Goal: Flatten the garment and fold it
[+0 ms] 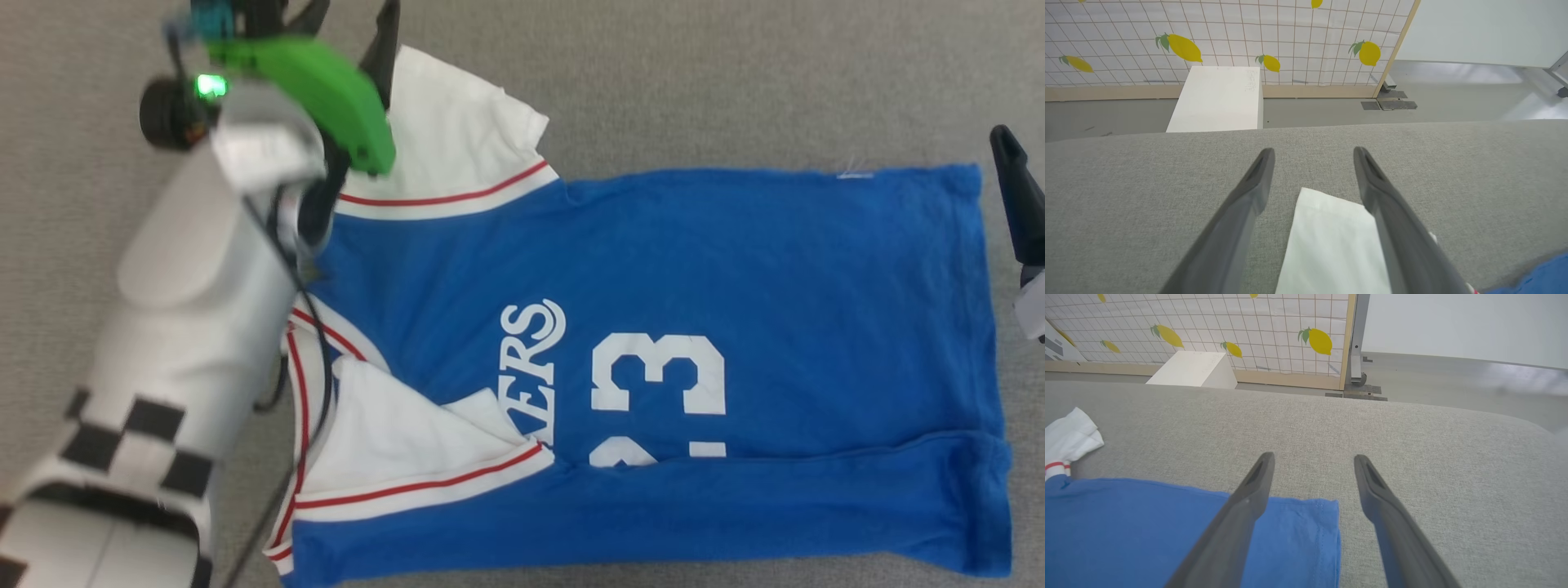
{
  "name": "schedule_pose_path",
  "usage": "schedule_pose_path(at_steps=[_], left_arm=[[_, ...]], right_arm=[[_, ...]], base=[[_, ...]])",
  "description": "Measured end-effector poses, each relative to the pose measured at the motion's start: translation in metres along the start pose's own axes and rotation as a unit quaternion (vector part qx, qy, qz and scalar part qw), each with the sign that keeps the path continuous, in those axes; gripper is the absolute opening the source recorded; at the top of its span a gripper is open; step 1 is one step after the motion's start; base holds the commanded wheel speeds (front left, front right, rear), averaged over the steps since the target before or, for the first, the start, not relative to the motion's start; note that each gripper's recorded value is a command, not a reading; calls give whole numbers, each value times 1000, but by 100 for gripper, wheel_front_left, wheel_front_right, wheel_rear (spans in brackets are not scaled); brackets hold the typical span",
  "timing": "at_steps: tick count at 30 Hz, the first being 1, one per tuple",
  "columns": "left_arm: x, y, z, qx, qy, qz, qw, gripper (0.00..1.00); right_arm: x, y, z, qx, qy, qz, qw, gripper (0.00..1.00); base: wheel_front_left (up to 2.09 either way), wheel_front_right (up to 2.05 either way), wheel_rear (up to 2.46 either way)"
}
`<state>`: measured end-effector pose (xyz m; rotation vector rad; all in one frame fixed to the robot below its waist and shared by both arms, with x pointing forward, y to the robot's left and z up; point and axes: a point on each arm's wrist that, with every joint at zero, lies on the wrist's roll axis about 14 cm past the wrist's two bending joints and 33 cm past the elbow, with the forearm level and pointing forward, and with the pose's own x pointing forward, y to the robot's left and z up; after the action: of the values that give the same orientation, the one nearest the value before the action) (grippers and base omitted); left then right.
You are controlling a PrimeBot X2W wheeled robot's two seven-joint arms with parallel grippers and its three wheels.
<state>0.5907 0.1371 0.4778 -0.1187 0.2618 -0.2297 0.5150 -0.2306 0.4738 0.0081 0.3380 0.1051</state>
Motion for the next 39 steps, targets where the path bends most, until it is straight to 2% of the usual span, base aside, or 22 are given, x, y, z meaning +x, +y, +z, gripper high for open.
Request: schedule_pose_path(at_steps=[3, 6, 11, 16, 17, 18, 19, 25, 30, 35, 39], left_arm=[[22, 4, -18, 5, 83, 4, 997, 100], [33, 13, -45, 10, 185, 18, 982, 100], [30, 21, -96, 20, 353, 43, 934, 100], [32, 18, -110, 19, 411, 42, 910, 100], [33, 17, -111, 19, 415, 40, 909, 87], [34, 15, -112, 12, 416, 37, 909, 29], [34, 14, -112, 6, 413, 33, 910, 0], [35, -1, -106, -20, 367, -1, 930, 0], [29, -7, -95, -43, 337, -16, 941, 0], [25, -18, -70, -53, 300, -39, 952, 0], [23, -19, -52, -50, 271, -46, 960, 0]], right_arm=[[7, 1, -13, -1, 15, 3, 1000, 100], [11, 2, -26, -1, 32, 5, 999, 100], [11, -4, -37, -1, 43, -2, 999, 100], [10, -15, -45, -1, 53, -18, 998, 100], [10, -17, -46, -1, 53, -20, 998, 100], [10, -18, -46, -1, 54, -22, 998, 100], [10, -20, -46, -1, 53, -24, 998, 100], [11, -24, -47, -9, 68, -27, 997, 100], [6, -22, -56, -36, 136, -18, 990, 100], [5, -20, -66, -86, 238, -13, 967, 100], [20, -14, -59, -130, 270, -8, 954, 100]], base=[[0, 0, 0], [0, 0, 0], [0, 0, 0], [0, 0, 0], [0, 0, 0], [0, 0, 0], [0, 0, 0], [0, 0, 0], [0, 0, 0], [0, 0, 0], [0, 0, 0]])
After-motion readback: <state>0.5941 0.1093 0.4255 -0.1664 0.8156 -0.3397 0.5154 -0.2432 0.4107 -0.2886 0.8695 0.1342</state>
